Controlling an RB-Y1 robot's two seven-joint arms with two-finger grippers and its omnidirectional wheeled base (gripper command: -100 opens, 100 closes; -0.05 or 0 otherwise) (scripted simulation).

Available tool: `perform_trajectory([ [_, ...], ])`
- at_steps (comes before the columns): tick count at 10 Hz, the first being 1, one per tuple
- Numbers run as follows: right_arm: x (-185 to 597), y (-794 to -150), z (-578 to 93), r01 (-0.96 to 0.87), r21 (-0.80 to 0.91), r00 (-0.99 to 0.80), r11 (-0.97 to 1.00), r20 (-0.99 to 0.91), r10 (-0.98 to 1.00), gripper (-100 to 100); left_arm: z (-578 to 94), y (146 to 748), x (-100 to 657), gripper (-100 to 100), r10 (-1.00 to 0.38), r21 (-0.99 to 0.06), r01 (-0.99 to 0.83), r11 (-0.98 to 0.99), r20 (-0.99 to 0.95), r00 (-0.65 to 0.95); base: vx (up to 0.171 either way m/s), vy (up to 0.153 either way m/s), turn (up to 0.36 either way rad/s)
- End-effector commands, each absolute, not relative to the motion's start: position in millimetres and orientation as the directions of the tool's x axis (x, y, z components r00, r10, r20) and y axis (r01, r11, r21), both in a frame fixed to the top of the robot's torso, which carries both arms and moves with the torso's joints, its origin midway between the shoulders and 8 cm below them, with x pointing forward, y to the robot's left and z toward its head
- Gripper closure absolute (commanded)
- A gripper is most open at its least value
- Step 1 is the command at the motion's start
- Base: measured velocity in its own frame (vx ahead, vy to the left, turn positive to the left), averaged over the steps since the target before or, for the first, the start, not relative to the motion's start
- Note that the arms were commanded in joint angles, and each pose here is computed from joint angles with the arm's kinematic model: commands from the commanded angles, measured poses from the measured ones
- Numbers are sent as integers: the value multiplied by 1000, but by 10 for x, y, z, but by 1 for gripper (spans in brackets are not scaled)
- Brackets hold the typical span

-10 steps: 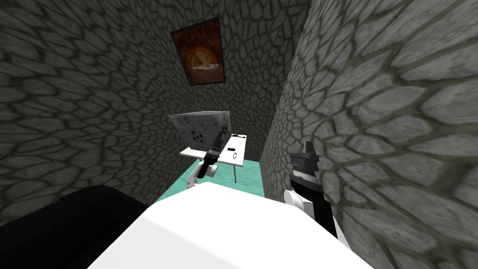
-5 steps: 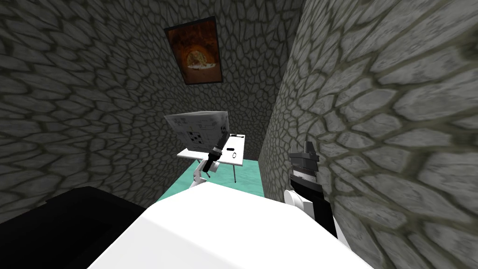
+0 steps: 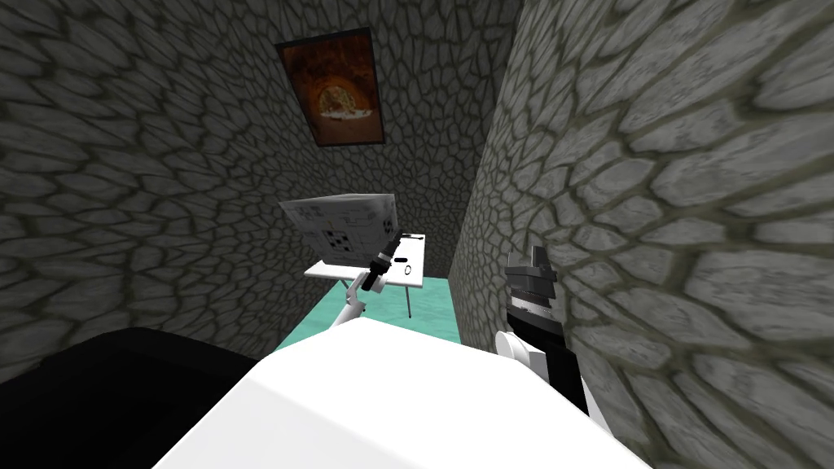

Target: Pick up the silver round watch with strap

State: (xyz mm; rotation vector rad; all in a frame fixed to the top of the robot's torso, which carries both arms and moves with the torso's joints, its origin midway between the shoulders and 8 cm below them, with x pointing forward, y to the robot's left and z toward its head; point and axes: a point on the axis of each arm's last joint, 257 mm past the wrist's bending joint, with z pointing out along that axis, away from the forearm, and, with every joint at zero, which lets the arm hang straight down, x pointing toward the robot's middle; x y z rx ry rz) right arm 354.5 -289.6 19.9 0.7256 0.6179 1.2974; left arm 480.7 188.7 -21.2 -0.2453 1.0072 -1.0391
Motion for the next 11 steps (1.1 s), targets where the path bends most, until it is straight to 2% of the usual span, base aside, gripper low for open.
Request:
perform_trajectory([
  [1, 3545, -2896, 199, -626, 772, 172, 114, -6, 985, 0, -314, 1861, 4929, -100, -793, -602, 584, 544, -596, 123, -23, 18, -58],
  [11, 3545, -2896, 199, -625, 772, 172, 114, -6, 985, 0, -698, 1703, 5556, -100, -684, -554, 506, 661, -722, 103, -26, 10, -59],
])
